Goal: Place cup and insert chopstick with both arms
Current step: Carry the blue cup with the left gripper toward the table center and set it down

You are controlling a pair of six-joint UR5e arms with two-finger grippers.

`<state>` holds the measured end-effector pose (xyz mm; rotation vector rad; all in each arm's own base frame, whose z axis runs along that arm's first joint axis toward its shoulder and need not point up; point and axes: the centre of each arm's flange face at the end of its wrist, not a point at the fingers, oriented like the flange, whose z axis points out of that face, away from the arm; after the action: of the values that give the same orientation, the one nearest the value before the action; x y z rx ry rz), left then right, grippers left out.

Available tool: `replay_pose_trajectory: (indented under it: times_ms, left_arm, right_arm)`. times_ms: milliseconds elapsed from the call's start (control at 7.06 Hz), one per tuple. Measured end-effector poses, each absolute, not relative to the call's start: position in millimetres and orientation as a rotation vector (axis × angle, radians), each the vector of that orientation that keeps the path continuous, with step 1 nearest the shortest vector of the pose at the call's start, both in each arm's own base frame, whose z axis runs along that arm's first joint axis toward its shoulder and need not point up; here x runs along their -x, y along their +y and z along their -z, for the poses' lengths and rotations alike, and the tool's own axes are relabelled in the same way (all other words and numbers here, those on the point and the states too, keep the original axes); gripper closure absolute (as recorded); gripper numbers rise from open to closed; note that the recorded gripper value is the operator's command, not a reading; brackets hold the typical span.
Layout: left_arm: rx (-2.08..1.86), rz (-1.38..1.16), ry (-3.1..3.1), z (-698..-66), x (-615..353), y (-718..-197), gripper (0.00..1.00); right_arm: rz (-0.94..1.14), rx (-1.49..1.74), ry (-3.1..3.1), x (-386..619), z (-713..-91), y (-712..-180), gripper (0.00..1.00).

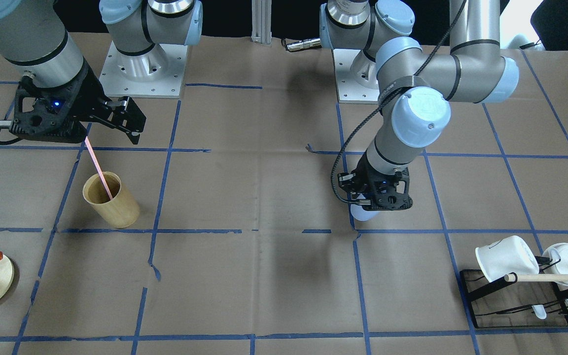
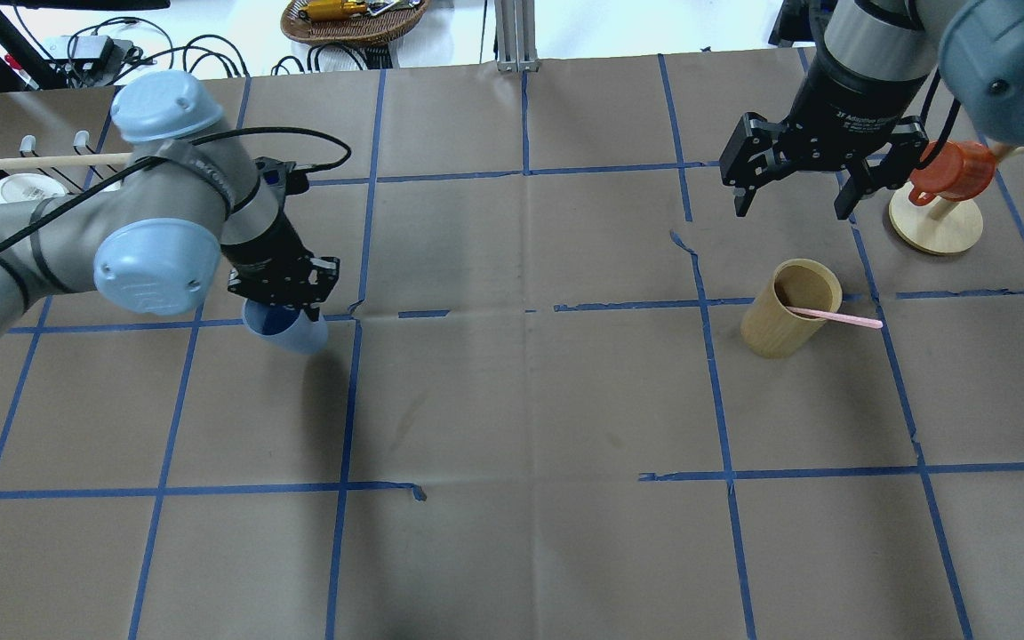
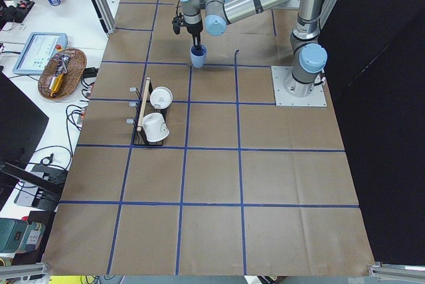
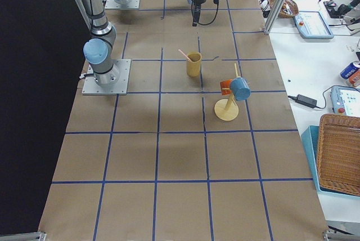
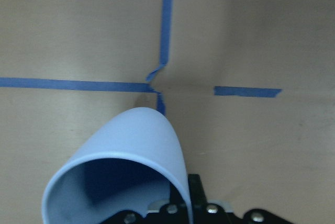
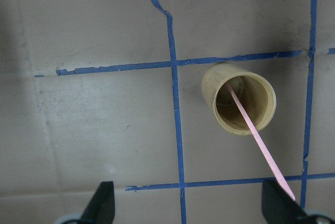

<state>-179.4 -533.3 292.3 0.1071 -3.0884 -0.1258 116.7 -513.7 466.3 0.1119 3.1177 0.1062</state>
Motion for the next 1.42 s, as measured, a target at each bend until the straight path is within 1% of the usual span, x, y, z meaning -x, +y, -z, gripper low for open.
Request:
replay_pose_trajectory:
  times_ms: [283, 566, 708, 850, 991, 1133, 1416]
  left_arm:
    - [-0.123, 0.08, -3.071, -293.7, 283.5, -545.2, 1.0]
    - [-0.018, 0.077, -3.076, -272.2, 360.4, -553.1, 0.98]
    - [0.018, 0.09, -3.077, -261.4, 379.4, -553.9, 0.8]
    - [0.037, 0.1, -3.085, -254.9, 387.4, -552.6, 0.03]
    - [0.046, 0.11, -3.091, -250.4, 389.8, -550.3, 0.0]
    - [0.047, 0.11, -3.091, -249.5, 390.4, -549.2, 0.0]
    - [0.034, 0.059, -3.075, -275.8, 389.6, -549.2, 0.0]
  right_arm:
    - [-0.099, -0.112, 3.118, -116.7, -467.9, -514.9, 0.0]
    - [-0.098, -0.112, 3.116, -116.8, -468.1, -515.5, 0.0]
    - [-0.101, -0.109, 3.115, -116.9, -467.0, -515.5, 0.0]
    - [-0.113, -0.103, 3.115, -116.1, -462.5, -515.5, 0.0]
    - [-0.127, -0.068, 3.115, -114.2, -455.5, -515.6, 0.01]
    - [-0.137, -0.004, 3.112, -110.0, -448.8, -516.2, 0.01]
    - [-0.149, 0.087, 3.102, -91.4, -430.3, -519.9, 0.01]
